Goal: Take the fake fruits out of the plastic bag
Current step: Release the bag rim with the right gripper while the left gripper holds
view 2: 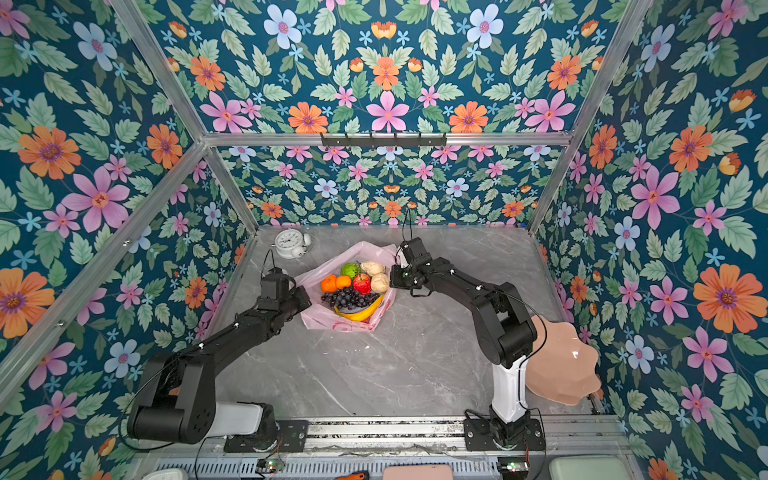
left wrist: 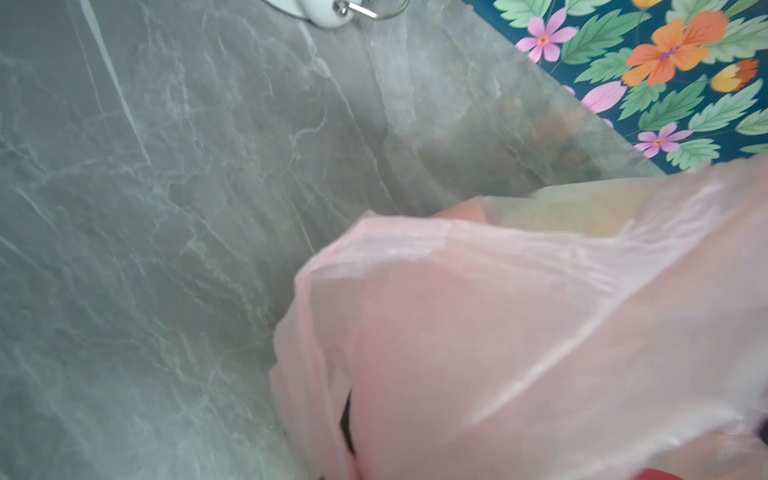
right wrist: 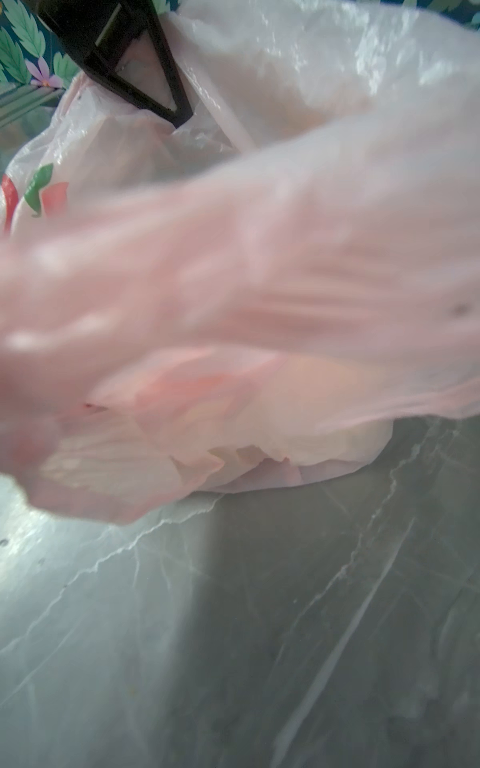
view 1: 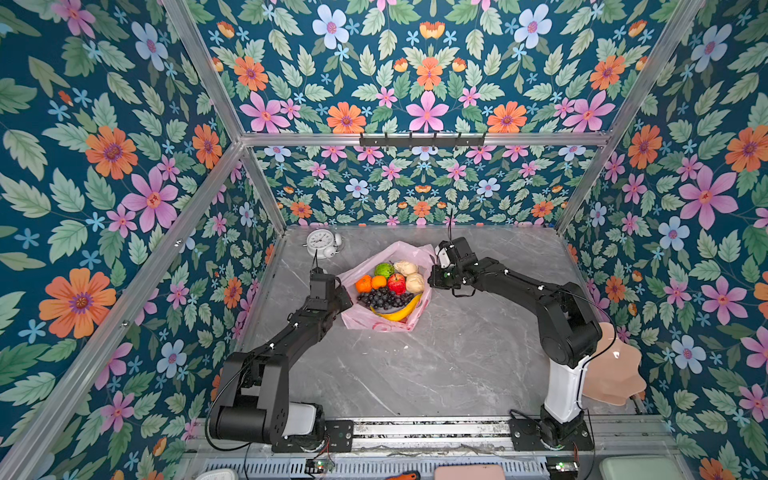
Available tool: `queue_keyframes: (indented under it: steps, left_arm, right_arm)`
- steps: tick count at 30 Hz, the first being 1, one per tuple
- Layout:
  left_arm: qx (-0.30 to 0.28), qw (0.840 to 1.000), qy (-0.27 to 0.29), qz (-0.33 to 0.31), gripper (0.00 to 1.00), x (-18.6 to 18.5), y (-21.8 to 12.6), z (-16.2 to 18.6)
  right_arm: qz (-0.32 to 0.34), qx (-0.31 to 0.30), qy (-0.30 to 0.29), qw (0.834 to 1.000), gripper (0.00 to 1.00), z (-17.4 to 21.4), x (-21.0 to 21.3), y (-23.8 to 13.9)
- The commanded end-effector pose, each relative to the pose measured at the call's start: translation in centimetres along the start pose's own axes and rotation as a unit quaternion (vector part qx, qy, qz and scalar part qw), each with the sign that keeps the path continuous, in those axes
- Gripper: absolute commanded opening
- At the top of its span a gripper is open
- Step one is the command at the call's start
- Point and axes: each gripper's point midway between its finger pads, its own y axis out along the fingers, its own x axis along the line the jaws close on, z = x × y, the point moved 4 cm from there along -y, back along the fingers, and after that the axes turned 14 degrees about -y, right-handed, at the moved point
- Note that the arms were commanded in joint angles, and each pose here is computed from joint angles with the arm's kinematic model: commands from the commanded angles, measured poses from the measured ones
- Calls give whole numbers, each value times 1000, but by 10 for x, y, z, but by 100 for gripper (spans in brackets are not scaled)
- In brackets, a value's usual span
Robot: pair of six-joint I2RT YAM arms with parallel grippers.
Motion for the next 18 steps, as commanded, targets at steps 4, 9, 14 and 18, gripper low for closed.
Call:
queue_keyframes:
  steps: [4, 9, 14, 18]
  left_arm:
    - [1, 999, 16, 42, 0, -10, 6, 3]
    - [-5, 998, 24, 59, 0, -15, 3, 5]
    - [-15, 998, 27, 62, 0, -12, 0, 6]
    - [-15, 998, 25, 62, 0, -7, 2, 12]
  right_arm:
    - [33, 4, 6, 999, 7, 10, -10, -5]
    - [40, -4, 8, 999, 31, 10, -8, -19]
    - [70, -8, 10, 998, 65, 13, -9, -48]
    - [143, -12, 16, 990, 78, 26, -25, -91]
